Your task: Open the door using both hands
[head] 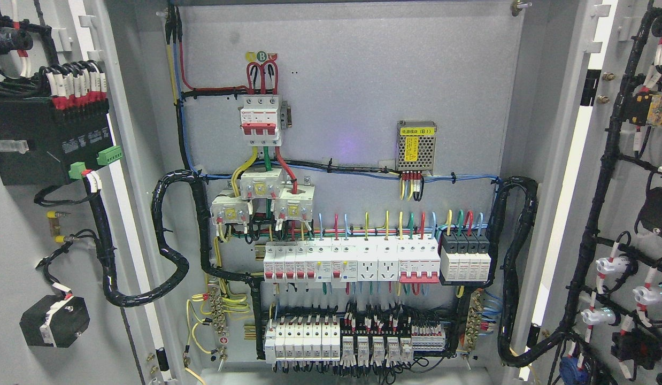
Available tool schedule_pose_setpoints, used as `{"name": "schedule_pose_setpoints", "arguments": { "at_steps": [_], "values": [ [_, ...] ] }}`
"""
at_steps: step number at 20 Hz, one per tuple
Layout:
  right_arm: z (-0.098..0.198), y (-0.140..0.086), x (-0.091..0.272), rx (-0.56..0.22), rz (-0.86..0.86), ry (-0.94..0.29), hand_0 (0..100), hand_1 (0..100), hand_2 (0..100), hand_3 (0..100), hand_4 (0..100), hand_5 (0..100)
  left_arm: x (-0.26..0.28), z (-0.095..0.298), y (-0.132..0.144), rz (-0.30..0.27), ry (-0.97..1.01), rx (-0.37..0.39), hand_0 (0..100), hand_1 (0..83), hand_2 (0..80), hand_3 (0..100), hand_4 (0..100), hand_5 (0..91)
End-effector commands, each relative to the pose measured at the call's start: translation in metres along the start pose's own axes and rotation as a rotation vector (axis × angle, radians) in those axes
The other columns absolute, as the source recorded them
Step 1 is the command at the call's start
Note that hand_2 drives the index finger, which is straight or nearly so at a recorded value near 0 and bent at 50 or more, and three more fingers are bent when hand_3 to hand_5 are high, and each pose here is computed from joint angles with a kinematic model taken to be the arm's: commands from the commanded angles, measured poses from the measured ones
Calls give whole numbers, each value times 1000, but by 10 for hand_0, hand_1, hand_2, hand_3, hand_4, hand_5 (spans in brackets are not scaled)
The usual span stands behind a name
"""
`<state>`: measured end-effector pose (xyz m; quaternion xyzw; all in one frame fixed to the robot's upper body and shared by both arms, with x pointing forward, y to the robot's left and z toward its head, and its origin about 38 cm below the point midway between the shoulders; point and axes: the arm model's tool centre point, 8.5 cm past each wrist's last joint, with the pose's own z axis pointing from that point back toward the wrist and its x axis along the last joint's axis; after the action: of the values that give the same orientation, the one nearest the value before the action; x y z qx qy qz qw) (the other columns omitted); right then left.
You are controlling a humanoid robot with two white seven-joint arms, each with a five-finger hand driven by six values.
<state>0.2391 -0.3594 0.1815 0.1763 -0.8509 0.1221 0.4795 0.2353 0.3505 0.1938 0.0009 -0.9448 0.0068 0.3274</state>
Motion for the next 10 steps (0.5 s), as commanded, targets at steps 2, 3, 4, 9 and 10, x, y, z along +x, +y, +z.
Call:
{"name": "schedule_pose_setpoints", "arguments": {
  "at_steps": [2, 3, 4, 9, 10],
  "values": [
    [7, -23, 7, -51, 67, -4, 0, 0, 0, 0, 0, 0, 24, 2, 33, -119, -117, 25, 0, 0, 0, 0, 43, 0],
    [8, -26, 8, -59, 75, -6, 0, 0, 0, 0, 0, 0, 24, 4, 34, -124, -113, 27, 0, 0, 0, 0, 43, 0],
    [9, -28, 9, -63, 80, -7, 0, 0, 0, 0, 0, 0, 26, 4, 37, -134, -112, 30, 0, 0, 0, 0, 43, 0],
    [11, -32, 8, -69, 87, -1, 0, 0, 0, 0, 0, 0, 23, 11, 49, -165, -83, 51, 0, 0, 0, 0, 42, 0],
    [10, -32, 9, -67, 89, -2, 0, 0, 0, 0, 0, 0, 22, 11, 53, -168, -75, 55, 0, 0, 0, 0, 42, 0]
  ]
}}
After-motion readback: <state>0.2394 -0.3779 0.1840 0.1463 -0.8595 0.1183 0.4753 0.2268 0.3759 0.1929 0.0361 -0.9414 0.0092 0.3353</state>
